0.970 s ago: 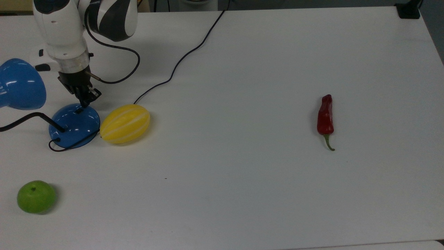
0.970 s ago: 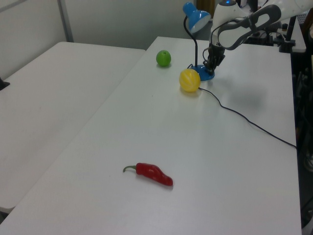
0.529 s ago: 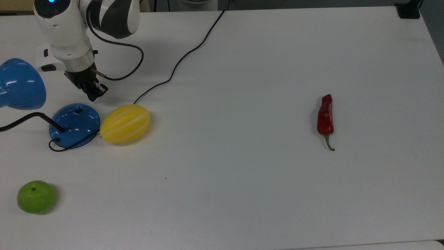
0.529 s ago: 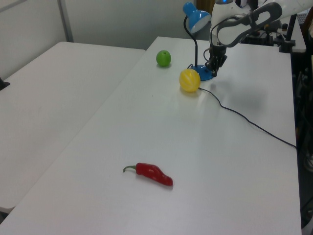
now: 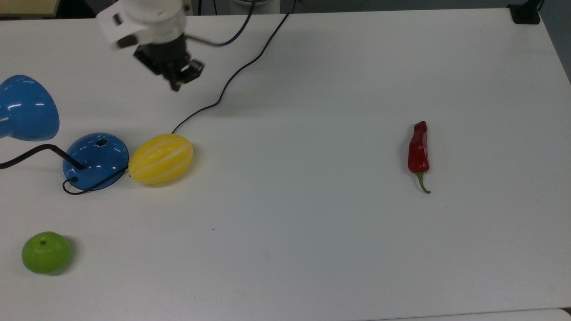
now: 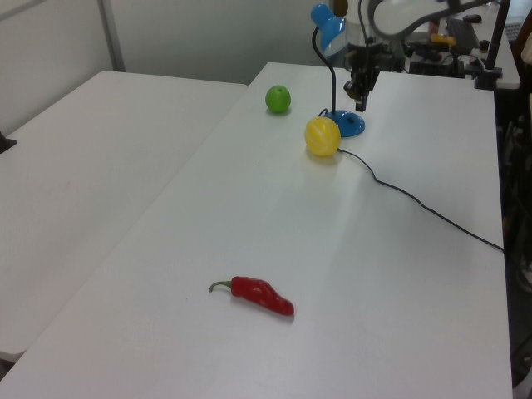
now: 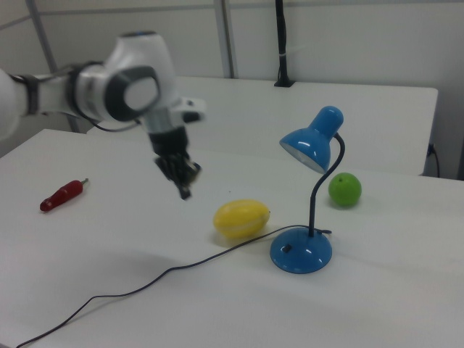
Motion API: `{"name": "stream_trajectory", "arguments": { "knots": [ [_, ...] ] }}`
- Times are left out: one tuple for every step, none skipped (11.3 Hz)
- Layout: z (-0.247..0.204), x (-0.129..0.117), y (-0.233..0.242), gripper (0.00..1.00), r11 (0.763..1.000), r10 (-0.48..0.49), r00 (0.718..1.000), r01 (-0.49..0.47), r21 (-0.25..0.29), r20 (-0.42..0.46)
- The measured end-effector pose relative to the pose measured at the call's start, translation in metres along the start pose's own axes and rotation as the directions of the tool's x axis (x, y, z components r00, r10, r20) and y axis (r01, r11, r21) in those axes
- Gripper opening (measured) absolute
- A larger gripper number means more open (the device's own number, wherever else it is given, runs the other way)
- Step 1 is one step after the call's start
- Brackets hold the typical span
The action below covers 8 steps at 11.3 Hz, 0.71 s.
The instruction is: Turn off lamp
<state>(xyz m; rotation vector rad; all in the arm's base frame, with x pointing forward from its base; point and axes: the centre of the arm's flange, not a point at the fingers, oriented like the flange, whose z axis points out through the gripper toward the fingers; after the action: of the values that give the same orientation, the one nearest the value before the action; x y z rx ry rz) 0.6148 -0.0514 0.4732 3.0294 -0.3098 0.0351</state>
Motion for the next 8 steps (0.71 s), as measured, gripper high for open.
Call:
{"name": "stream_trajectory", "arguments": {
  "knots": [
    [-0.025, -0.014, -0.025, 0.01, 0.999, -0.051, 0.999, 0.051, 0.001, -0.003],
    [-0.046, -0.028, -0.047, 0.01, 0.996, -0.092, 0.996, 0.092, 0.0, 0.001],
    [-0.065, -0.04, -0.062, 0.01, 0.991, -0.136, 0.991, 0.136, 0.0, 0.003],
    [-0.082, -0.052, -0.073, 0.01, 0.984, -0.179, 0.984, 0.179, 0.0, 0.003],
    [-0.095, -0.062, -0.078, 0.01, 0.978, -0.209, 0.978, 0.209, -0.001, 0.007],
    [-0.106, -0.072, -0.08, 0.01, 0.972, -0.234, 0.972, 0.234, -0.001, 0.015],
    [-0.114, -0.079, -0.08, 0.01, 0.969, -0.247, 0.969, 0.247, -0.001, 0.023],
    [-0.12, -0.084, -0.08, 0.02, 0.968, -0.25, 0.968, 0.25, -0.001, 0.025]
  ]
}}
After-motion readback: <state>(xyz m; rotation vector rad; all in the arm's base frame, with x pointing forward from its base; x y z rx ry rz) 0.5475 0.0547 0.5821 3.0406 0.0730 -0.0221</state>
